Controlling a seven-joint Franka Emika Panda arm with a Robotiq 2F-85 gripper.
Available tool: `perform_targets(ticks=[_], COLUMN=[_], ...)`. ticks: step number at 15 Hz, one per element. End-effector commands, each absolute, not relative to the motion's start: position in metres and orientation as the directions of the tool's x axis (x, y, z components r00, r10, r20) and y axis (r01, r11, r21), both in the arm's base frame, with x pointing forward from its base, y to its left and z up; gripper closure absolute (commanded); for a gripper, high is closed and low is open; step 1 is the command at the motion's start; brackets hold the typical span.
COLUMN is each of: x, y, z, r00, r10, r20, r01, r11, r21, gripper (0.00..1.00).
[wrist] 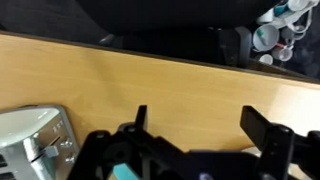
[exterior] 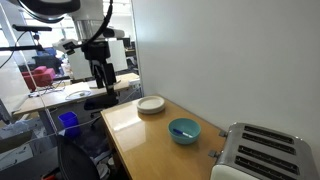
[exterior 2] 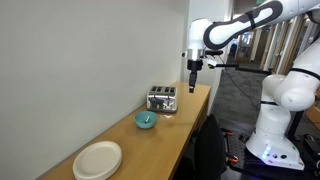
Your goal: Take the marker from the bowl and put it on the table
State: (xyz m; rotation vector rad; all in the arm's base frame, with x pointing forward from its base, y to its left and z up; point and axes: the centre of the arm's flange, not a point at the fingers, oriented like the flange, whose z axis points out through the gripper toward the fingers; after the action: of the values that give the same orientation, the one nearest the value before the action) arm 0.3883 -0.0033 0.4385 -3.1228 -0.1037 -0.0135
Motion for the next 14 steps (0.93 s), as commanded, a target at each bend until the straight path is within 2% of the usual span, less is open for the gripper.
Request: perform_targets(ticks=[1,3,7,10,14], x=[0.388,0.388,0.424,0.480,0.556], y=[-0.003,-0.003,0.001,0.006,0.016], z=[0.439,0.439,0.439,0.427,0.380], r00=[0.998,0.998,0.997,0.978,0.920], r10=[0.066,0.066,-0.054,-0.194,-0.391], r20=[0.009,0.009,0.050,0.080,0.027], r01=[0.066,0.066,-0.053,-0.193,-0.391], r11=[-0.998,-0.998,-0.998,-0.981,-0.920], r21=[-0.017,-0.017,-0.024,-0.019,-0.016], gripper=[0.00,0.00,0.00,0.00,0.00])
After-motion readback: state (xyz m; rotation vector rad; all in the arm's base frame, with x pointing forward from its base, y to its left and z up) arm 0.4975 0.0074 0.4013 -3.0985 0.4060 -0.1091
